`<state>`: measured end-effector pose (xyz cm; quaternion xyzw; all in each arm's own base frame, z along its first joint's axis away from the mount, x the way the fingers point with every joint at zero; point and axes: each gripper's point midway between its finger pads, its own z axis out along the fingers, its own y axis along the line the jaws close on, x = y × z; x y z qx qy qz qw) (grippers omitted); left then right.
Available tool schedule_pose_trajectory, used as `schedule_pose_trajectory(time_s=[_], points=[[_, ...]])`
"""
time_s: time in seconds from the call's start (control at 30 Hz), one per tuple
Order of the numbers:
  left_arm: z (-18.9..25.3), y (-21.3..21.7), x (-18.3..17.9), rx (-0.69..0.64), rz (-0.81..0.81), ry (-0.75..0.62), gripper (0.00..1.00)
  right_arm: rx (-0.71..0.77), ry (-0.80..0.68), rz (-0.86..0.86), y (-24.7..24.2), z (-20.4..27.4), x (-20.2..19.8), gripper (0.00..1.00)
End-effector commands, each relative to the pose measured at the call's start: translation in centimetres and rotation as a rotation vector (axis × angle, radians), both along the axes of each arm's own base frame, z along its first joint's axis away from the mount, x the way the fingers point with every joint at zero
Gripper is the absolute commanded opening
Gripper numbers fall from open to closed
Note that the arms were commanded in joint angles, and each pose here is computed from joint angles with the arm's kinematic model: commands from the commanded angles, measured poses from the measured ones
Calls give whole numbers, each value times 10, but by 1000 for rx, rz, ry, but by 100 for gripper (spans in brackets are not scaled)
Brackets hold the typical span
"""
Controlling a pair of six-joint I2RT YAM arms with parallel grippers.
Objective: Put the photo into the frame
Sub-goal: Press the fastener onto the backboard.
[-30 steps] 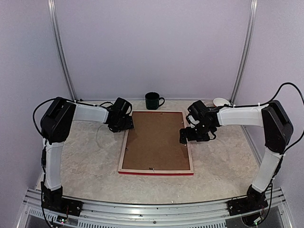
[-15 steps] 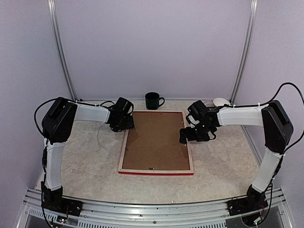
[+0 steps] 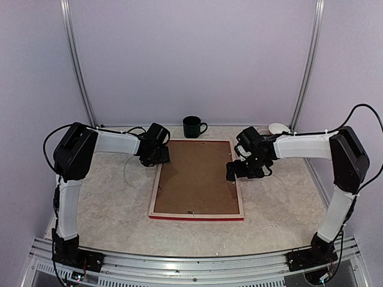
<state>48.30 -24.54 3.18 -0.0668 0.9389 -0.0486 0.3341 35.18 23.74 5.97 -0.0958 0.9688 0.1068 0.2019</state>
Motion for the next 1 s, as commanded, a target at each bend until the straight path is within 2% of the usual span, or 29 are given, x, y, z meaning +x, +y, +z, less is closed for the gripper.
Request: schedule_pose_trajectory(time_s=[0.0, 0.5, 0.73, 0.97], points=[[-7, 3, -3, 25, 8, 12, 69, 7, -27, 0, 1, 7, -2, 99], [-12, -1, -3, 12, -5, 22, 64, 6, -27, -3, 1, 7, -1, 99], [15, -8, -1, -59, -27, -38, 64, 8, -29, -3, 2, 8, 0, 99], [26, -2, 3, -23, -9, -54, 64, 9, -29, -3, 2, 8, 0, 99]])
